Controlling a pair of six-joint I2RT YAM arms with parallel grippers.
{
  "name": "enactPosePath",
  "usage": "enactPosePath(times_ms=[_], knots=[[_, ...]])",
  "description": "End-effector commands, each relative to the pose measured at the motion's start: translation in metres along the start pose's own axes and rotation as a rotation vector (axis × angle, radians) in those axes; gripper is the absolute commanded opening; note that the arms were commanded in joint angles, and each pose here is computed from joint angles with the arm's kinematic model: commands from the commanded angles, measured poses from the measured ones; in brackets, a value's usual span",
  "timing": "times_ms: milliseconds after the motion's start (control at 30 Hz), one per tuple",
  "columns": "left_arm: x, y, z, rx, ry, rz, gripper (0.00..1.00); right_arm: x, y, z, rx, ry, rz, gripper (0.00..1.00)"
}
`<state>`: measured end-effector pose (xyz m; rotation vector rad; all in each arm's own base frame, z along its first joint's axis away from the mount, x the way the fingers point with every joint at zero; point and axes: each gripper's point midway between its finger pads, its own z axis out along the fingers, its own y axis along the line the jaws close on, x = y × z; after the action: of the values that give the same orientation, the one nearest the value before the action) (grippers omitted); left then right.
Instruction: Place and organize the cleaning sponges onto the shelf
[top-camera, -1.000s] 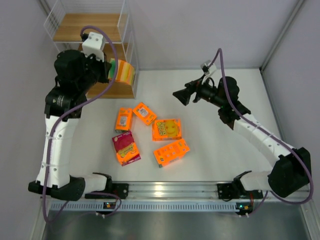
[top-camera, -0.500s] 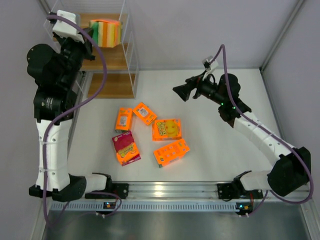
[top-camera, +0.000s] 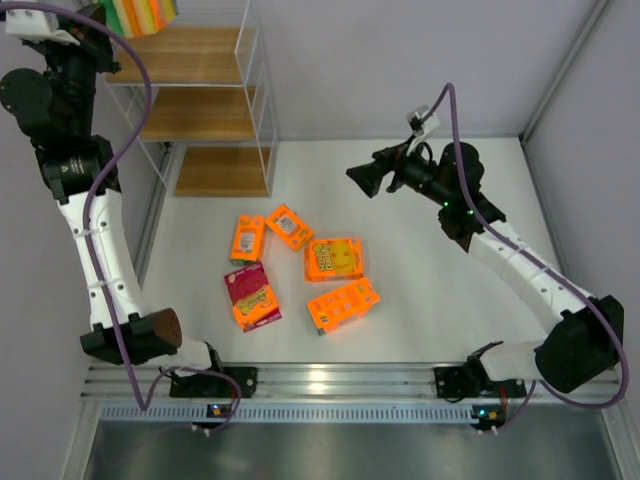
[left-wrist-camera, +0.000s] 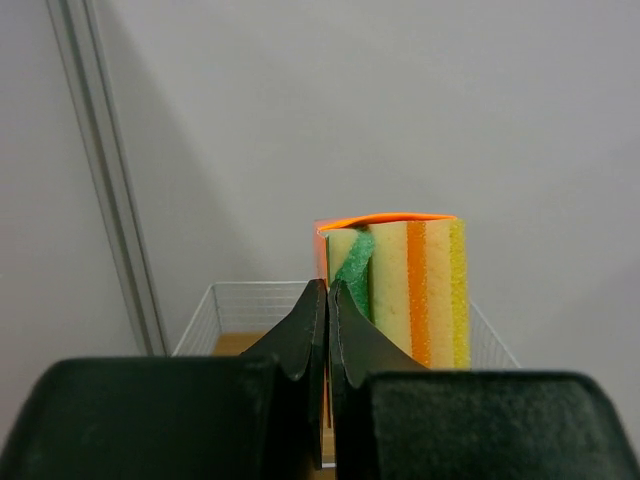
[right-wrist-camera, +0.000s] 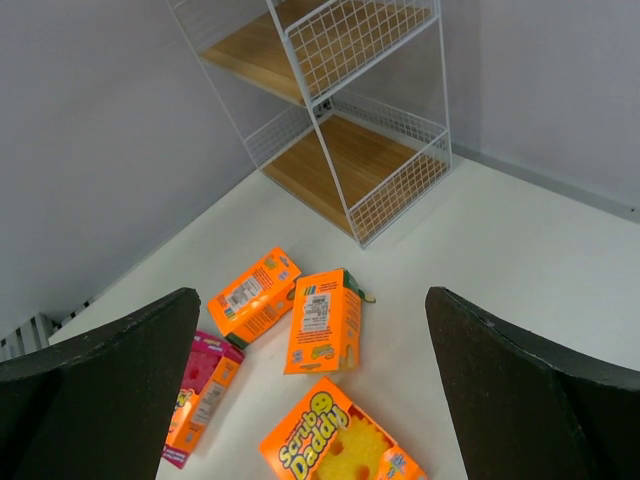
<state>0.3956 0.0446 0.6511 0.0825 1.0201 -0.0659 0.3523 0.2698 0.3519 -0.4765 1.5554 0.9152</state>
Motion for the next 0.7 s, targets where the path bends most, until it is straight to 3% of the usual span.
enactPosePath(times_ms=[0,133,333,667], knots=[[-0.011,-0.002,0.000,0.119,-0.081,0.000,0.00,-0.025,0.009,0.000,-0.006,-0.043,-0.041,1.00],[0.017,0.014,0.004,0.093,-0.067,0.042,0.00,-0.019,0.003,0.001,0.012,-0.020,-0.059,0.99],[0.036,0.042,0.013,0.049,-0.180,0.089,0.00,0.000,-0.009,0.010,0.031,0.054,-0.073,0.99],[0.104,0.060,0.009,0.015,-0.057,0.030,0.00,0.021,-0.032,0.022,0.096,0.099,-0.082,1.00]])
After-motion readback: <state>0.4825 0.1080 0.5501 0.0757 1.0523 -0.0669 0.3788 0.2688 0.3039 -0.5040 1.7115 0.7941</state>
